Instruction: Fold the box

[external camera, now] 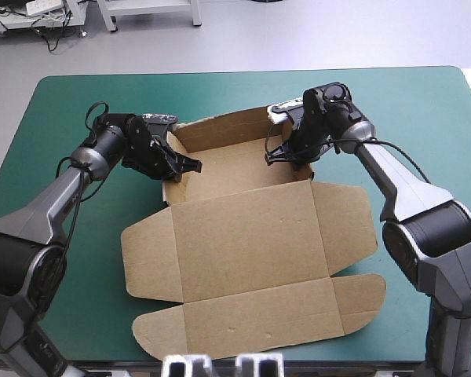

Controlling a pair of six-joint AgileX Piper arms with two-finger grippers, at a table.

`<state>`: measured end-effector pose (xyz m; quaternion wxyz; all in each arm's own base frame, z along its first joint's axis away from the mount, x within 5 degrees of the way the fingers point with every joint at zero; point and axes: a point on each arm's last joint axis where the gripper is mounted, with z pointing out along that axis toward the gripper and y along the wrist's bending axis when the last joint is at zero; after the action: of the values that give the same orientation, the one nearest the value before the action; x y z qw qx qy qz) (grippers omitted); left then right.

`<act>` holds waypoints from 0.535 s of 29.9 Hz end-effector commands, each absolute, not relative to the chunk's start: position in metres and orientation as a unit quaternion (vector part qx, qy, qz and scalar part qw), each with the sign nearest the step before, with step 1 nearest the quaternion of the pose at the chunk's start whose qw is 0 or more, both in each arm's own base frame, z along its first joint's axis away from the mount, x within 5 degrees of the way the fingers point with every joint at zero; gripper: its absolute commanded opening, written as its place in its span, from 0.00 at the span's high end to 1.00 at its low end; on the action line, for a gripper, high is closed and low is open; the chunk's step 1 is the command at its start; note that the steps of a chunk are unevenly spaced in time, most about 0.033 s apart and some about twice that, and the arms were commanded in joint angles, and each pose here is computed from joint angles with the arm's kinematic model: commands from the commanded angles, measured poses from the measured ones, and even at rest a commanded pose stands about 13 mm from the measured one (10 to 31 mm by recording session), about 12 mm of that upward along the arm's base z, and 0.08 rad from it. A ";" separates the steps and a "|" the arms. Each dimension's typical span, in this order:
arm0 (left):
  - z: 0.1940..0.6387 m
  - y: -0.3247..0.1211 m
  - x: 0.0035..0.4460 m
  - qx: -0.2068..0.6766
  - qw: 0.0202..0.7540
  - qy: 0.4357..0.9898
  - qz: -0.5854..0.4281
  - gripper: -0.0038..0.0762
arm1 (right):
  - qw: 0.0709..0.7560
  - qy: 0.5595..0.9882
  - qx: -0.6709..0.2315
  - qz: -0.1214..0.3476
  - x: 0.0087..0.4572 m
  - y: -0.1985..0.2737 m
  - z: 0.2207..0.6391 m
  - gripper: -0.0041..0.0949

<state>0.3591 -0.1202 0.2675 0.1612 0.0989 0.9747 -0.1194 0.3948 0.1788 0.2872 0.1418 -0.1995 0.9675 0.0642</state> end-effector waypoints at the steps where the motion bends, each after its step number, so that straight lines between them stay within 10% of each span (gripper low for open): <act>1: 0.300 -0.145 0.360 0.153 0.192 0.959 -0.143 0.97 | 0.150 0.954 -0.230 0.119 0.379 0.195 0.313 0.98; 16: 0.268 -0.168 0.371 0.179 0.132 0.972 -0.071 0.97 | 0.149 0.965 -0.180 0.117 0.390 0.179 0.308 0.98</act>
<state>0.3751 -0.1531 0.2521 0.1026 0.1590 0.9811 -0.0400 0.3993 0.1750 0.2749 0.1197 -0.1703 0.9765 0.0556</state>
